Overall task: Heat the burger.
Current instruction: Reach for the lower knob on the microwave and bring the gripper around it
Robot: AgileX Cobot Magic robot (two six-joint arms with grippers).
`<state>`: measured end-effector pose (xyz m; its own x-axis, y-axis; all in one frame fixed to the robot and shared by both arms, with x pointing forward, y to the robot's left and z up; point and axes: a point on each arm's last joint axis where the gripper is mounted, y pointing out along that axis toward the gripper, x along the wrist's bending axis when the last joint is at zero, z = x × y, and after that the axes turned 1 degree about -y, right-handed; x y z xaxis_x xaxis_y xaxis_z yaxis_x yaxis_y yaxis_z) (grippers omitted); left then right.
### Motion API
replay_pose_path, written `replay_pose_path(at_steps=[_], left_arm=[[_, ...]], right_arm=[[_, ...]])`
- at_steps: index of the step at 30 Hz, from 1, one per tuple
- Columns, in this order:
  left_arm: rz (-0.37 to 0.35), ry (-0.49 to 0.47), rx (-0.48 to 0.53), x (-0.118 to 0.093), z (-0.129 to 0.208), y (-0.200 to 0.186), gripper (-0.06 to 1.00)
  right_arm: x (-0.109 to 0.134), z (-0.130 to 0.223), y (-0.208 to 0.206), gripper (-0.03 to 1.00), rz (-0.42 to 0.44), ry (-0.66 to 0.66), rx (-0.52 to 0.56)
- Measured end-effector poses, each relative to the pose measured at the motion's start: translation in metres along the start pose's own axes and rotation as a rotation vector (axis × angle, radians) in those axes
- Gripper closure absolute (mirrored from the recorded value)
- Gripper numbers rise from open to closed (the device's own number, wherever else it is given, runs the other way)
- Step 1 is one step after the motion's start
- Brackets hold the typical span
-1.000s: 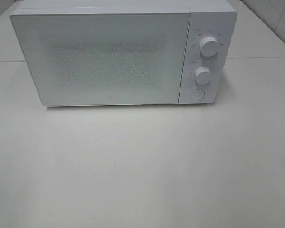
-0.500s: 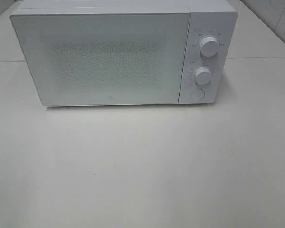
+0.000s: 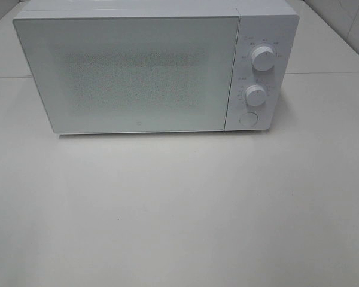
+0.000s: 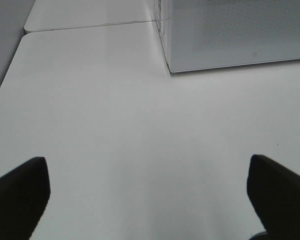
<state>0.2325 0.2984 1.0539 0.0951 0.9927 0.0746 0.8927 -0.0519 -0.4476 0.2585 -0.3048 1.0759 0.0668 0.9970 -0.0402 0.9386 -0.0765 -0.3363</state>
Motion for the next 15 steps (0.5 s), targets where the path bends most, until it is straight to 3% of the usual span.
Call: replay_pose_path(at_steps=[1,6,15], left_arm=[[0.000,0.000,0.000,0.000,0.000,0.000,-0.05],[0.000,0.000,0.000,0.000,0.000,0.000,-0.05],[0.000,0.000,0.000,0.000,0.000,0.000,-0.05]], right_arm=[[0.001,-0.012,0.009,0.21,-0.001,-0.014,-0.064],[0.003,-0.027,0.034,0.21,-0.004,-0.043,-0.114],[0.013,-0.026,0.100,0.21,-0.050,-0.107,-0.267]])
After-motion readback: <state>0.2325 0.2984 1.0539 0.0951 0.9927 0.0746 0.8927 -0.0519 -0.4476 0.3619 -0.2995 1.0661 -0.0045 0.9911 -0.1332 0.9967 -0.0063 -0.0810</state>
